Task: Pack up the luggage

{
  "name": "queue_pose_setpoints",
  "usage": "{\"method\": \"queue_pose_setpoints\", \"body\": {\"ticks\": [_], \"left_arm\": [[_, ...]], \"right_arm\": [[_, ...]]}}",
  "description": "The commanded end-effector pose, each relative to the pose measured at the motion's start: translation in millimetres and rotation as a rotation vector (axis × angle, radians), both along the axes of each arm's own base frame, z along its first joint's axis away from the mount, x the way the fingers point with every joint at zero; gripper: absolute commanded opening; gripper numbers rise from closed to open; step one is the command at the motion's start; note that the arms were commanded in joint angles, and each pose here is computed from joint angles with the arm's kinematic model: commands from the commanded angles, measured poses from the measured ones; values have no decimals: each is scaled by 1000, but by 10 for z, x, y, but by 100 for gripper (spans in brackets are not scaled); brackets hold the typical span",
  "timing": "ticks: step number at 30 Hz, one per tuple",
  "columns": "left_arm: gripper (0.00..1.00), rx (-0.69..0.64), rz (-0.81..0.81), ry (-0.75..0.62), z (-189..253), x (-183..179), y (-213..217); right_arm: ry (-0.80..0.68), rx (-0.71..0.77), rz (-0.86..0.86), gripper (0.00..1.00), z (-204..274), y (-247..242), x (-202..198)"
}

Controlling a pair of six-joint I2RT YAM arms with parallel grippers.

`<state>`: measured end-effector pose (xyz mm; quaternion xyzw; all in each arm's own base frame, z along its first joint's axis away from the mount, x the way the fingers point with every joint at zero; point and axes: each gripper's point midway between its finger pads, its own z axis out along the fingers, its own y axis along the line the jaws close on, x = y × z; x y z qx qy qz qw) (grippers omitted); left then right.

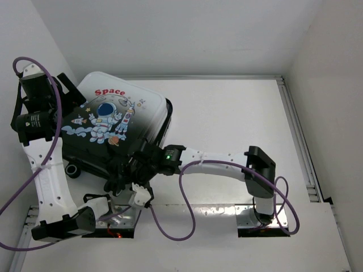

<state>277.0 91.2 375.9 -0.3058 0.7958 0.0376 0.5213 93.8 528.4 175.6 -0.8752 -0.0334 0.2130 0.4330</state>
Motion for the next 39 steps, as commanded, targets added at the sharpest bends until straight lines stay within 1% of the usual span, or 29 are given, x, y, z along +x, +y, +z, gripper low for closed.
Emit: {"method": "queue_pose_setpoints", "body": {"ticks": [1,5,8,9,10,12,13,15,16,18,19,20,21,22,23,25,26,27,28,29,30,31,32,35,37,39], "left_arm": [[99,4,11,-58,172,34,30],[99,-2,14,-49,142,58,54],[99,-2,23,-49,142,49,80],[99,-2,23,-49,142,49,80],[99,1,23,-57,161,61,84],[99,-3,14,-59,161,66,69],[99,-3,14,-59,161,66,69],[99,-3,14,-59,161,66,69],[99,1,24,-57,161,60,86],[99,5,32,-56,162,54,102],[99,2,33,-48,126,57,103],[99,2,33,-47,126,57,103],[99,2,33,-47,126,57,103],[99,2,33,-47,126,57,103],[99,2,33,-47,126,57,103],[99,2,33,-47,126,57,103],[99,0,33,-39,100,81,111],[99,-7,24,-31,64,90,96],[99,-7,24,-31,63,90,96],[99,-7,24,-31,63,90,96],[99,-10,24,-21,22,92,97],[99,-10,24,-21,21,92,97],[99,-15,15,-22,21,99,80],[99,-26,20,-18,-21,139,88],[99,-29,20,-9,-48,161,96],[99,-29,20,-9,-48,161,96]], "right_arm": [[-77,-21,19,88,-62,85,-23],[-100,-46,-13,84,-200,211,37],[-135,-28,-71,82,-139,320,172],[-123,-46,-94,80,-229,334,227],[-129,-33,-105,76,-199,379,258],[-129,-37,-125,72,-219,416,319],[-132,-31,-136,65,-194,434,348],[-145,-50,-169,55,-197,420,412],[-142,-75,-189,41,-205,368,444],[-136,-119,-208,25,-203,286,482],[-126,-128,-238,18,-129,210,555],[-115,-181,-245,7,-217,95,554],[-107,-207,-253,2,-289,14,558],[-103,-176,-282,0,-74,-85,644],[-94,-217,-287,0,-218,-216,642],[-87,-234,-302,0,-234,-430,672],[-87,-247,-309,0,-221,-631,672],[-83,-228,-323,0,-109,-730,741],[-75,-246,-318,0,-176,-766,717],[-81,-227,-324,0,-65,-874,767],[-74,-262,-319,0,-107,-973,746],[-69,-265,-307,0,-97,-1001,730],[-78,-253,-318,0,-23,-1052,814],[-73,-286,-340,0,-69,-1124,898],[-76,-312,-364,0,-219,-1196,1027],[-89,-362,-379,0,-501,-1338,1127]]}}
